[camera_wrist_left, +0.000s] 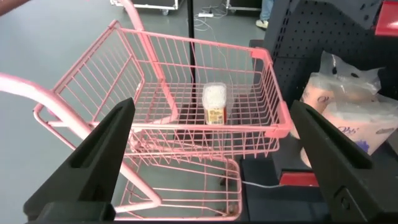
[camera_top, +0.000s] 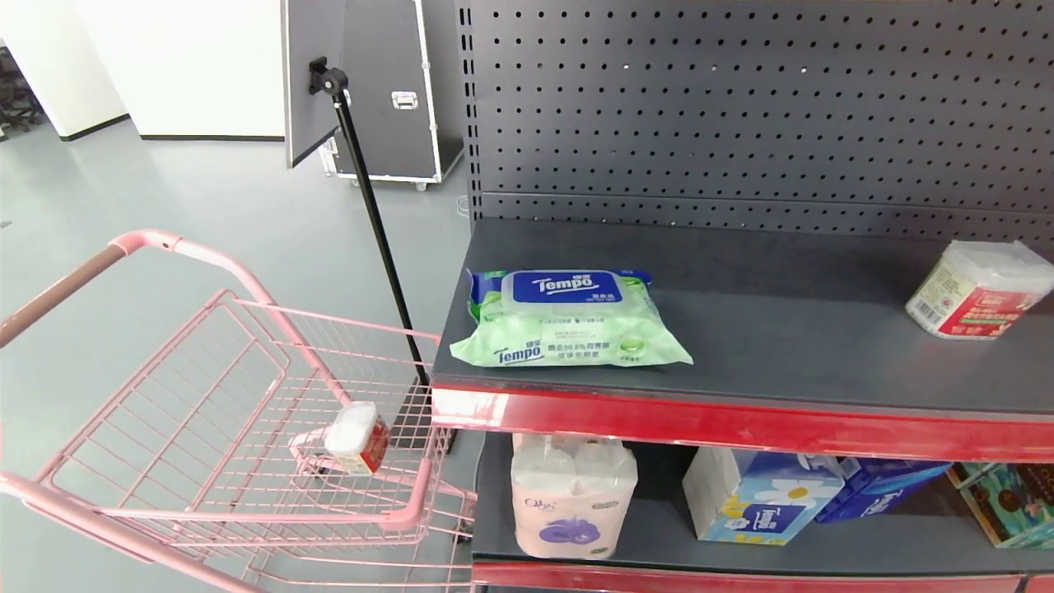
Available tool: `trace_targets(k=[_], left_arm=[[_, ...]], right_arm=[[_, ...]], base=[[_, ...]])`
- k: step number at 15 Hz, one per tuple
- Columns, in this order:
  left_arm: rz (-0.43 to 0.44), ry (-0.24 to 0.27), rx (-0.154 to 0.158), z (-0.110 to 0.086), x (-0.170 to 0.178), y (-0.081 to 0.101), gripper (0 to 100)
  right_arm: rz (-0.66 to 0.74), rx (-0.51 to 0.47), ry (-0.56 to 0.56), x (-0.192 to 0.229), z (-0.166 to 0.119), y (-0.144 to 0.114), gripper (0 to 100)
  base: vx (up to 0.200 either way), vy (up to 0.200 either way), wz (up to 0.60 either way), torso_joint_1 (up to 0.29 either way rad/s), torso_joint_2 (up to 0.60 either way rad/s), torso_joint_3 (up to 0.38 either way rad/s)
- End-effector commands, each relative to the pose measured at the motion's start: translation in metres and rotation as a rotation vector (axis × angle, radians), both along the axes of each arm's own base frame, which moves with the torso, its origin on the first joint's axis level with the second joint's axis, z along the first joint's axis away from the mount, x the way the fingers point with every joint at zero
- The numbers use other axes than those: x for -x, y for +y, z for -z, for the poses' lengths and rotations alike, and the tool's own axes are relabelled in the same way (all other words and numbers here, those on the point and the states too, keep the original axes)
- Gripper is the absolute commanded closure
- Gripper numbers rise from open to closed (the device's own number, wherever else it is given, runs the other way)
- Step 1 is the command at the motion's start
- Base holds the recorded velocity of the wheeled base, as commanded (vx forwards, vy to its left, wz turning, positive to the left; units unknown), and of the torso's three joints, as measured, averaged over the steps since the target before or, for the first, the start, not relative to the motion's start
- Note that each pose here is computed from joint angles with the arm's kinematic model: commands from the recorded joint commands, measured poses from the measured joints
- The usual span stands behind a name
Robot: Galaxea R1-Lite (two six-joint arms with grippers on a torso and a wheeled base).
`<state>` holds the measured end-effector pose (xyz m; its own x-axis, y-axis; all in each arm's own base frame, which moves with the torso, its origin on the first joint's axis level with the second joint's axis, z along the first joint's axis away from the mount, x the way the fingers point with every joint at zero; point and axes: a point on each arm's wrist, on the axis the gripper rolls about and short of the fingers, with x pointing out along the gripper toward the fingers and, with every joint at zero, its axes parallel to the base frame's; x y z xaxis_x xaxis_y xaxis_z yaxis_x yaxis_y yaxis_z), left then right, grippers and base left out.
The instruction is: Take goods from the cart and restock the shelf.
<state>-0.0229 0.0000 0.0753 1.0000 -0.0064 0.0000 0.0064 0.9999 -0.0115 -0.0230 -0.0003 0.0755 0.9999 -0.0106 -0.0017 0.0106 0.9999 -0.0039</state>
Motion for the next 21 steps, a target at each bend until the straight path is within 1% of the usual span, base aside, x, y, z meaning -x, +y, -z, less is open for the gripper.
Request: trace_targets(k=[1, 8, 9, 16, 21], left_arm=[[0.0, 0.002, 0.001, 0.0, -0.0001, 0.0, 0], [-0.002, 0.002, -0.001, 0.0, -0.0001, 0.0, 0], [-0.002, 0.002, -0.001, 0.0, -0.0001, 0.0, 0], [0.0, 0.002, -0.001, 0.0, -0.0001, 0.0, 0], [0.0, 0.002, 0.001, 0.0, -0.0001, 0.0, 0]], right_arm=[[0.0, 0.001, 0.001, 0.0, 0.0001, 0.0, 0], [0.0, 0.001, 0.001, 0.0, 0.0001, 0.0, 0], [0.0, 0.001, 0.001, 0.0, 0.0001, 0.0, 0], [-0.001, 0.001, 0.001, 0.0, 0.0001, 0.0, 0], [-0.003, 0.002, 0.001, 0.0, 0.0001, 0.0, 0]], base=[[0.0, 0.0, 0.0, -0.188, 0.53, 0.349], [0.0, 0.0, 0.0, -0.161, 0.52, 0.357], [0.0, 0.2, 0.0, -0.076, 0.23, 0.159], [0.0, 0.2, 0.0, -0.011, 0.05, 0.032], [0.0, 0.0, 0.0, 0.0, 0.0, 0.0]])
